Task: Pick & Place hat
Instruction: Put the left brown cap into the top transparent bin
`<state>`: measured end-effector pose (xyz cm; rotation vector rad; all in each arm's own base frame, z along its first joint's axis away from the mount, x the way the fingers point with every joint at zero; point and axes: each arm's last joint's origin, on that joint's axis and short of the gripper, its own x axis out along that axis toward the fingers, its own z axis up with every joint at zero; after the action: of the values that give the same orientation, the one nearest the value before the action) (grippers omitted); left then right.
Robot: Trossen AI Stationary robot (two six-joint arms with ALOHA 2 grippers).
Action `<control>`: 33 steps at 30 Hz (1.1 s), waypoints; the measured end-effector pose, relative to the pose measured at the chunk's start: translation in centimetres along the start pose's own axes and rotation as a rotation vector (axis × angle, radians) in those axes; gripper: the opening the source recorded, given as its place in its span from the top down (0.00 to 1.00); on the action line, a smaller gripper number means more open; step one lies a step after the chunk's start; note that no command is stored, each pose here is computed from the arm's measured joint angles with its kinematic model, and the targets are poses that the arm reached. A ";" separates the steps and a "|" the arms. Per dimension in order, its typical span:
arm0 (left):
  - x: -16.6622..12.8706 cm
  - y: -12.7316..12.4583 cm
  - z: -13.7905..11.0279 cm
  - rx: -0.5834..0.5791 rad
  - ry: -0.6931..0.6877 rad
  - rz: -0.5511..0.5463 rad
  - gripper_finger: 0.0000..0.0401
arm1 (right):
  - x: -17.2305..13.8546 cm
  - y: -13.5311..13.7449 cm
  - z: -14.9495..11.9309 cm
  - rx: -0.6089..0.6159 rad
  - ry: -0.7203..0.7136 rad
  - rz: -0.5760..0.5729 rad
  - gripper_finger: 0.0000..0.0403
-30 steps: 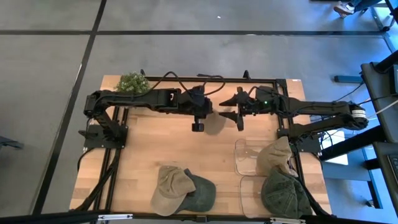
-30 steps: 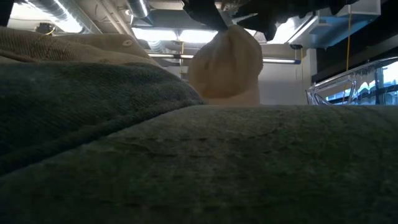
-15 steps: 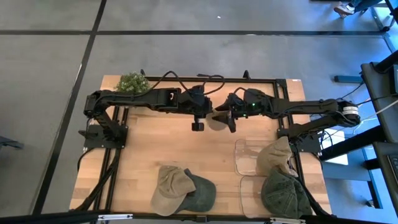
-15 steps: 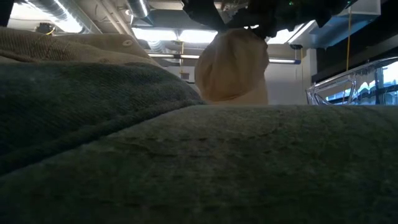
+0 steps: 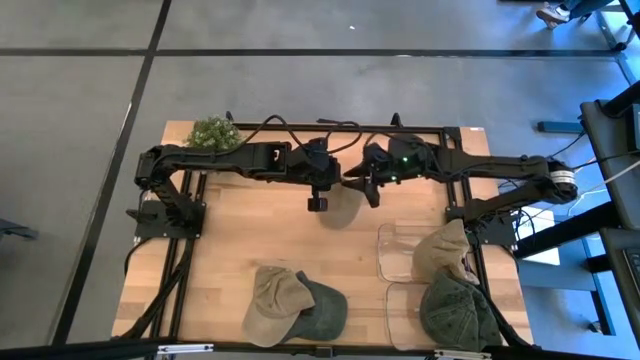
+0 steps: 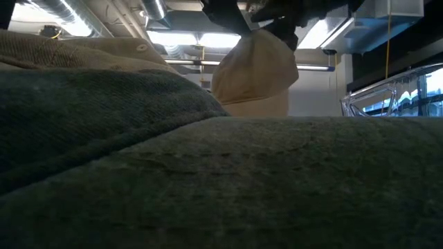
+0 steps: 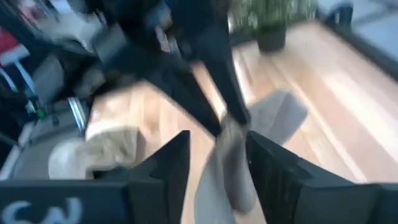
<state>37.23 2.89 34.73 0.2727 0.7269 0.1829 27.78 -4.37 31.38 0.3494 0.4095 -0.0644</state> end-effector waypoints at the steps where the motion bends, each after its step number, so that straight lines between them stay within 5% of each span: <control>1: 0.0 0.0 0.0 0.000 0.000 0.000 0.90 | 0.0 0.0 0.1 0.004 0.040 -0.011 0.63; 7: 0.0 -0.1 0.0 0.001 0.000 -0.001 0.89 | 0.9 0.3 1.4 -0.023 0.190 -0.031 0.71; 23: 0.0 -0.1 0.0 -0.001 0.002 -0.005 0.90 | 2.9 0.9 4.3 -0.172 0.428 0.005 0.74; 33: 0.0 -0.1 0.0 -0.001 -0.001 -0.005 0.88 | 3.3 0.8 4.0 -0.167 0.443 -0.002 0.97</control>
<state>37.22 2.82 34.72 0.2702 0.7268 0.1783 32.41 -4.98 33.79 0.1955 0.8487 0.0473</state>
